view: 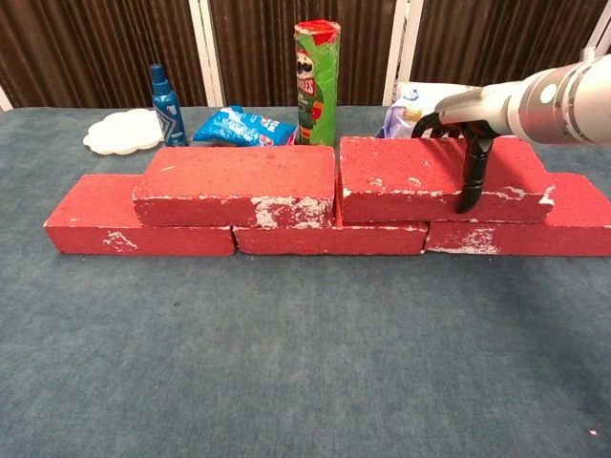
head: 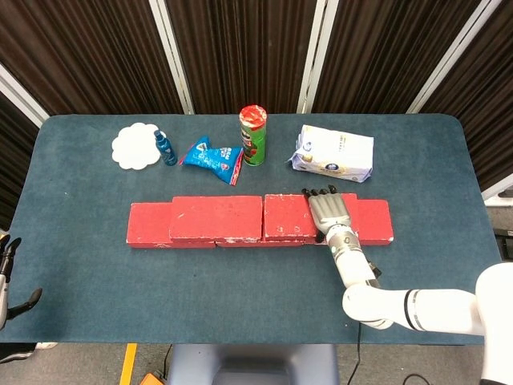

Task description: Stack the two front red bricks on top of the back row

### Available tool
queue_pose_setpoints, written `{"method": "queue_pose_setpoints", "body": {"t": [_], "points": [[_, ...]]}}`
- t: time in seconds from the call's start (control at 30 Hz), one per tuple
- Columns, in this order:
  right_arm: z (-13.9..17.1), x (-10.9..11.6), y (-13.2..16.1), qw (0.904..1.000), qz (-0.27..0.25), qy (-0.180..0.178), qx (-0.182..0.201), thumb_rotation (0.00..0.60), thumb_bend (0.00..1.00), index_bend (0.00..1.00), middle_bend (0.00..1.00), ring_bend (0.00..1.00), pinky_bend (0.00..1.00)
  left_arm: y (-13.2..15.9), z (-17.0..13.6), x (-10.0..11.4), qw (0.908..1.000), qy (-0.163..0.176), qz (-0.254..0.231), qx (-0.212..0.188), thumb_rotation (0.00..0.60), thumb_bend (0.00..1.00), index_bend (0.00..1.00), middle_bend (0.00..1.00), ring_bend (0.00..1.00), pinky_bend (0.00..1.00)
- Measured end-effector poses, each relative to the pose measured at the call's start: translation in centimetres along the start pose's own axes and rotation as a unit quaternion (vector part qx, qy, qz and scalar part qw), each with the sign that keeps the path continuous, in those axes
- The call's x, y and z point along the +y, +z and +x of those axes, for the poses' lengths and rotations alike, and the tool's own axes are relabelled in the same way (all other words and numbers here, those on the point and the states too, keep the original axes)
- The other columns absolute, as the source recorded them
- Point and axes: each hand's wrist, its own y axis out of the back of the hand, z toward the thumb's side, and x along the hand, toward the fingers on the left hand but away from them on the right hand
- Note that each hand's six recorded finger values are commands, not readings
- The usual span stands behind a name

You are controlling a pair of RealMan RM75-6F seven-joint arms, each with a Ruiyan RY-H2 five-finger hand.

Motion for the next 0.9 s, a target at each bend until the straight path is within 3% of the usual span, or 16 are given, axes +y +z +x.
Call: {"method": "queue_pose_setpoints", "body": {"t": [0.47,0.9], "points": [[-0.08,0.00,0.58,1.0000,-0.002,-0.002,0.002,0.600,0.00,0.21,0.33,0.24,0.00,-0.13,0.01,0.02,1.0000,0.000,0.000,0.003,0.600,0.23,0.00,0.00,0.00,0.02],[-0.12,-0.06,0.81,1.0000,-0.002,-0.002,0.001,0.600,0.00,0.21,0.25,0.16,0.00,-0.15,0.03,-0.02,1.0000,-0.001,0.000,0.004,0.600,0.23,0.00,0.00,0.00,0.02]]}}
